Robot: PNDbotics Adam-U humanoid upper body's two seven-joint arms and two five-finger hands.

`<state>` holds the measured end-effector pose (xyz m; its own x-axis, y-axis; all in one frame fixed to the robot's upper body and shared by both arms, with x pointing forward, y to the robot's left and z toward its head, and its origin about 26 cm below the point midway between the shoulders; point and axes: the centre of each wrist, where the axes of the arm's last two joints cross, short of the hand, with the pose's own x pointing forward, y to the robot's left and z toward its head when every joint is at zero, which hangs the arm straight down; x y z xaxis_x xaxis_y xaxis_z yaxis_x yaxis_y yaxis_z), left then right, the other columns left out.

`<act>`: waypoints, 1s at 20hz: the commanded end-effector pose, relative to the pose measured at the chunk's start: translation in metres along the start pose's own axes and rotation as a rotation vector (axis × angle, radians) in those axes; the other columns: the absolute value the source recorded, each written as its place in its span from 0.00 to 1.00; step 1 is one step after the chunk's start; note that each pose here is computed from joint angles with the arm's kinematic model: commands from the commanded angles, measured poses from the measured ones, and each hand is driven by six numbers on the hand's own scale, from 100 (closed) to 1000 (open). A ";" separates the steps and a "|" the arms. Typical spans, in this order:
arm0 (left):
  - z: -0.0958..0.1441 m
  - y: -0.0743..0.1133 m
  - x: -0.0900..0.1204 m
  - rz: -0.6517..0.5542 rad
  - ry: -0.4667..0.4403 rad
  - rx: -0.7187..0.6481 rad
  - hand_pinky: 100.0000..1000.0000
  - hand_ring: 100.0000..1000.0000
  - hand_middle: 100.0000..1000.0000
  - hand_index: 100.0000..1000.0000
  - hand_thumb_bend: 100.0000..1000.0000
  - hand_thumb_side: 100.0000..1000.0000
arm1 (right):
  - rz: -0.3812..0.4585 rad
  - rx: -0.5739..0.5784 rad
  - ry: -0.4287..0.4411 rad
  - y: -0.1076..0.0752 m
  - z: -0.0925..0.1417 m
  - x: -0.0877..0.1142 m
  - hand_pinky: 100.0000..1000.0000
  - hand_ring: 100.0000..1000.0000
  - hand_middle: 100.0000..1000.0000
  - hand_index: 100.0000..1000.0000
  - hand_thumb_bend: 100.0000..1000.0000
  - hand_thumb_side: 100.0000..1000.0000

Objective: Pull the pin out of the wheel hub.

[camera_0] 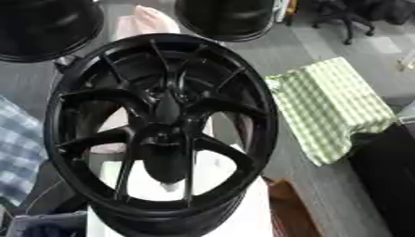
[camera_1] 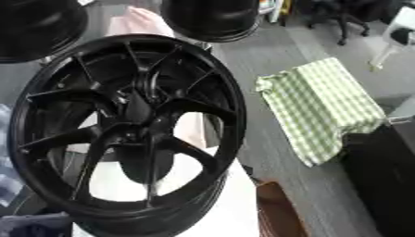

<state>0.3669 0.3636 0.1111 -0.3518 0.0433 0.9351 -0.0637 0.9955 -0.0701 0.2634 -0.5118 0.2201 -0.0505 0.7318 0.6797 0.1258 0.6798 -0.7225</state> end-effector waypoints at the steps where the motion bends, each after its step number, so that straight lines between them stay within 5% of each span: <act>1: -0.007 0.006 0.015 -0.023 -0.047 0.000 0.74 0.70 0.51 0.71 0.05 0.71 | 0.065 -0.018 -0.035 0.005 0.012 -0.003 0.60 0.51 0.30 0.61 0.36 0.03; 2: -0.007 0.006 0.015 -0.023 -0.047 0.000 0.74 0.70 0.51 0.71 0.05 0.71 | 0.082 -0.002 -0.034 0.014 0.018 -0.011 0.62 0.56 0.39 0.66 0.48 0.00; 3: -0.007 0.005 0.015 -0.022 -0.046 0.000 0.74 0.70 0.51 0.71 0.05 0.71 | 0.101 0.011 -0.034 0.021 0.022 -0.018 0.65 0.60 0.47 0.71 0.48 0.14; 5: -0.007 0.005 0.014 -0.022 -0.045 -0.004 0.74 0.70 0.51 0.71 0.04 0.71 | 0.140 0.032 -0.032 0.034 0.030 -0.031 0.70 0.68 0.63 0.81 0.52 0.26; 8: -0.007 0.005 0.014 -0.023 -0.046 -0.004 0.74 0.70 0.51 0.71 0.04 0.71 | 0.184 0.009 -0.012 0.039 0.038 -0.046 0.73 0.77 0.79 0.90 0.45 0.47; 11: -0.007 0.006 0.014 -0.026 -0.045 -0.002 0.74 0.70 0.52 0.71 0.04 0.71 | 0.194 -0.050 0.012 0.039 0.044 -0.055 0.73 0.78 0.82 0.92 0.38 0.61; 20: -0.007 0.006 0.014 -0.027 -0.050 -0.008 0.74 0.70 0.52 0.71 0.04 0.71 | 0.074 -0.233 -0.054 0.026 0.040 -0.041 0.71 0.75 0.79 0.92 0.28 0.47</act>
<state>0.3674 0.3640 0.1108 -0.3579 0.0420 0.9328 -0.0630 0.9956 -0.0690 0.2268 -0.5197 0.1445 -0.0447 0.7686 0.6381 0.3160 0.6169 -0.7209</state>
